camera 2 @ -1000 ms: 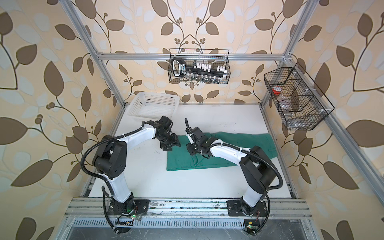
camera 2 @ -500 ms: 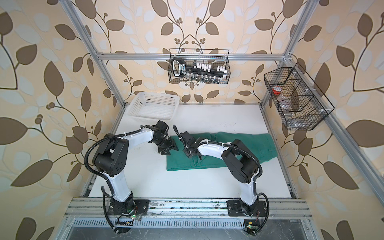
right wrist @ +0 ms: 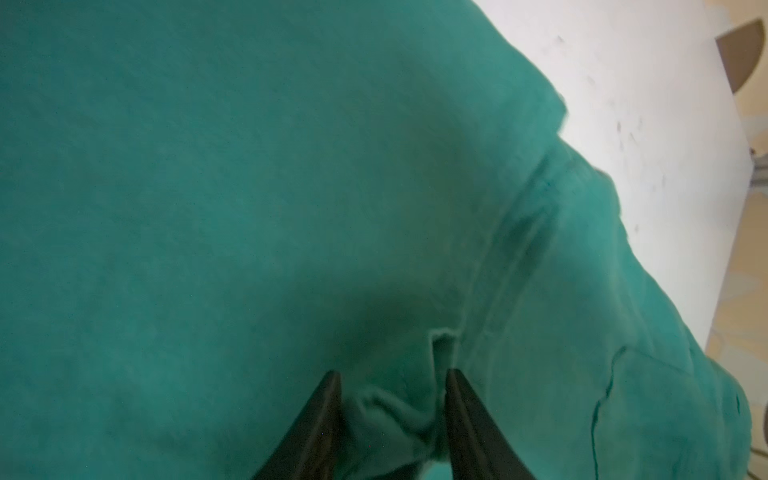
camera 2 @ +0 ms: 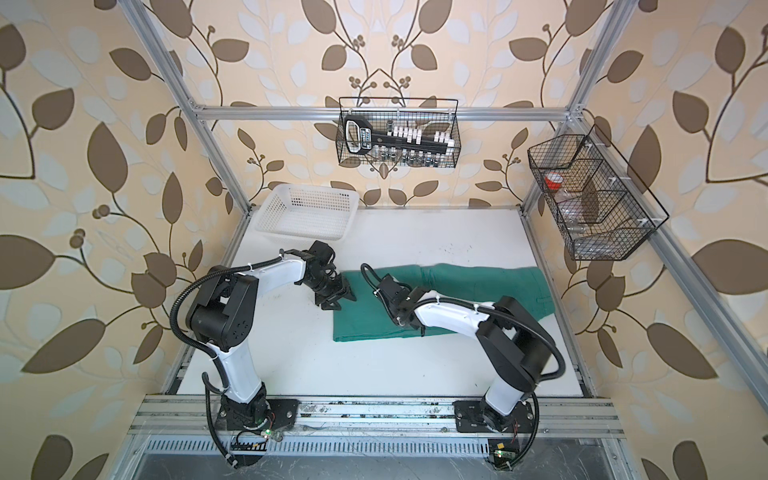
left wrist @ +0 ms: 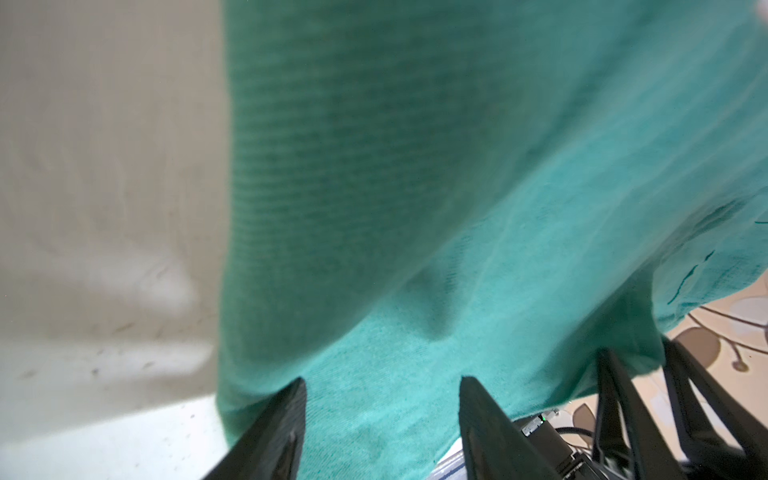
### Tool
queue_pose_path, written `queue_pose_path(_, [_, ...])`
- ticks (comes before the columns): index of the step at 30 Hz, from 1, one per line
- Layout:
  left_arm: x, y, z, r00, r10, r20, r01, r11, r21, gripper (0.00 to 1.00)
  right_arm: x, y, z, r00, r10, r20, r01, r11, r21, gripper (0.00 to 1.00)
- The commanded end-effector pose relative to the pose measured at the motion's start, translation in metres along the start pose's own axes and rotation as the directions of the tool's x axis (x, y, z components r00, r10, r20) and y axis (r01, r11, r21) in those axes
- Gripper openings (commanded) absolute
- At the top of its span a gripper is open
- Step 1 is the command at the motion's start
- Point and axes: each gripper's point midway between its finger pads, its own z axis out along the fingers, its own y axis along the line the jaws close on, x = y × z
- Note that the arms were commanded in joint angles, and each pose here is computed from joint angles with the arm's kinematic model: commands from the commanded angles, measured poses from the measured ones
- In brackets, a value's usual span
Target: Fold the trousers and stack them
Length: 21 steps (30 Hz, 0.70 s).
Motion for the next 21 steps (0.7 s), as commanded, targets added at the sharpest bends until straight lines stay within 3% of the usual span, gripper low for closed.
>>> queue_pose_path(1, [-0.001,0.021,0.019,0.999,0.015,-0.028,-0.016,0.998,-0.062,0.60,0.045,-0.019,-0.013,0.985,0.144,-0.100,-0.139,0.989,0.056,0.43])
queue_pose_path(6, [-0.003,0.014,0.016,0.999,0.027,-0.029,-0.029,0.998,-0.048,0.61,0.064,-0.011,-0.029,0.958,0.255,-0.133,-0.254,0.967,0.019,0.44])
queue_pose_path(13, [-0.010,-0.003,-0.017,0.994,0.107,0.033,-0.105,0.992,-0.072,0.66,0.079,-0.017,-0.035,0.937,0.318,-0.148,-0.319,0.948,0.016,0.44])
queue_pose_path(18, [-0.013,-0.007,-0.045,0.981,0.167,0.095,-0.154,0.980,-0.128,0.72,0.023,-0.016,-0.059,0.924,0.382,0.021,-0.375,0.914,-0.154,0.45])
queue_pose_path(21, [-0.015,-0.004,-0.059,0.973,0.195,0.125,-0.173,0.970,-0.173,0.75,-0.009,-0.007,-0.053,0.901,0.431,0.037,-0.405,0.870,-0.281,0.45])
